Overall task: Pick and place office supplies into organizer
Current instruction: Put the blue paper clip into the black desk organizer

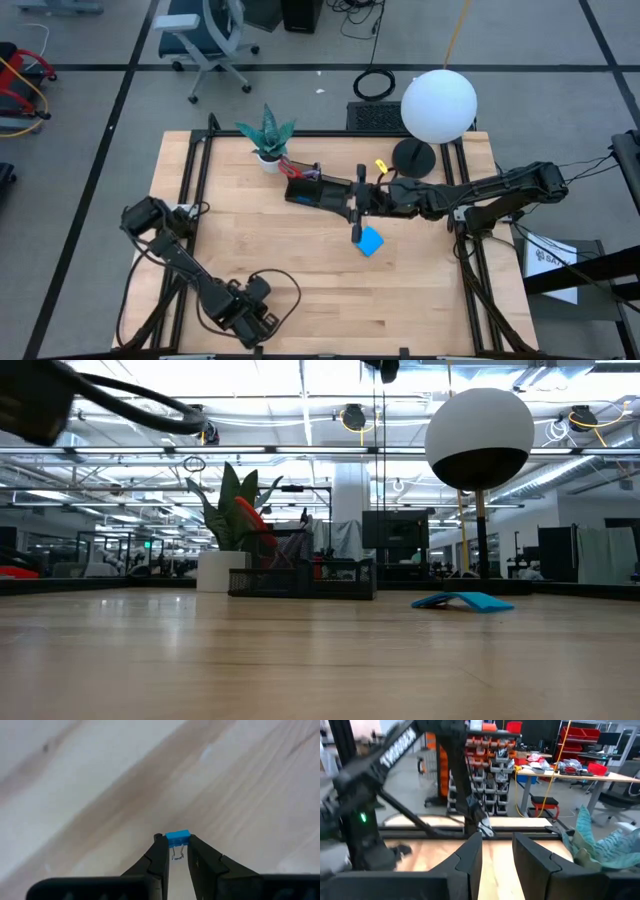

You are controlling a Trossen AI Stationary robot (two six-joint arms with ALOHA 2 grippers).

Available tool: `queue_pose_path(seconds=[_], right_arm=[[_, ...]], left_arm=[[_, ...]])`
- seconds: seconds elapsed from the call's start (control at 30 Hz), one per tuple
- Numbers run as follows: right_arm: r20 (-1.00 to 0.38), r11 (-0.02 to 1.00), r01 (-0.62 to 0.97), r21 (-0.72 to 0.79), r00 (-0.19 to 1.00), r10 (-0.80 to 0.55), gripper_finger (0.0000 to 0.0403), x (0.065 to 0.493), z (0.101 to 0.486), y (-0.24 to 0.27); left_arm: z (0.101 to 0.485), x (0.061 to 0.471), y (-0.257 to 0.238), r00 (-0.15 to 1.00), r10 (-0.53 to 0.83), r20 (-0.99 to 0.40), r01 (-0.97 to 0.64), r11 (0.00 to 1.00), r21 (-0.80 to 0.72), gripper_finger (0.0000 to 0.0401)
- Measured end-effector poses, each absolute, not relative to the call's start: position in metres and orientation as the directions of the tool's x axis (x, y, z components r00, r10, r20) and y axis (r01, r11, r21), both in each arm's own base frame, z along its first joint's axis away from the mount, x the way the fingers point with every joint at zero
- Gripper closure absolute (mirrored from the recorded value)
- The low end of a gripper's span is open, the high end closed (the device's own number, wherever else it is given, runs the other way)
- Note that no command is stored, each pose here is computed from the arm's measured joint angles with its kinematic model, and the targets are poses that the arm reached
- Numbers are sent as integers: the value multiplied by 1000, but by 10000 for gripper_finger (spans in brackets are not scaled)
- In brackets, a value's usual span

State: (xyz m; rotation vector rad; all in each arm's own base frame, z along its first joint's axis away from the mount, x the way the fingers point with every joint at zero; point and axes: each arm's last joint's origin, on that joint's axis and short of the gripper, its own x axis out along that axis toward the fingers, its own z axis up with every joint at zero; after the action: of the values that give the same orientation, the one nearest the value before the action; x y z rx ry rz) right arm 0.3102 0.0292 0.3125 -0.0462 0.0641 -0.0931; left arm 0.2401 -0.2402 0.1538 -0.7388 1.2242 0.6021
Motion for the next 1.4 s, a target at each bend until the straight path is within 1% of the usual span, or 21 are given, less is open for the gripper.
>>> queue_pose_path(seconds=[0.13,0.3,0.67,0.87,0.97,1.13,1.23,1.4], right_arm=[[-37,995,95,31,995,-94,303,310,315,29],[-39,992,97,86,995,-94,303,310,315,29],[-40,989,95,111,995,-92,303,310,315,29],[-31,990,85,113,996,-82,303,310,316,32],[-6,991,69,118,998,-69,303,309,318,36],[12,992,43,115,999,-45,303,309,320,44],[12,995,33,96,999,-34,303,308,320,47],[12,996,30,87,999,-31,303,308,320,48]], left_arm=[[154,249,-231,259,47,-965,-736,657,-165,343],[155,260,-219,279,86,-956,-717,681,-148,343],[156,281,-190,311,181,-933,-682,726,-87,343],[181,284,-171,383,239,-892,-674,733,-93,343],[203,284,-161,459,268,-847,-666,735,-128,343],[231,279,-148,545,325,-773,-644,753,-138,343],[241,278,-141,570,355,-741,-639,759,-127,343],[246,281,-129,570,390,-723,-636,767,-87,343]])
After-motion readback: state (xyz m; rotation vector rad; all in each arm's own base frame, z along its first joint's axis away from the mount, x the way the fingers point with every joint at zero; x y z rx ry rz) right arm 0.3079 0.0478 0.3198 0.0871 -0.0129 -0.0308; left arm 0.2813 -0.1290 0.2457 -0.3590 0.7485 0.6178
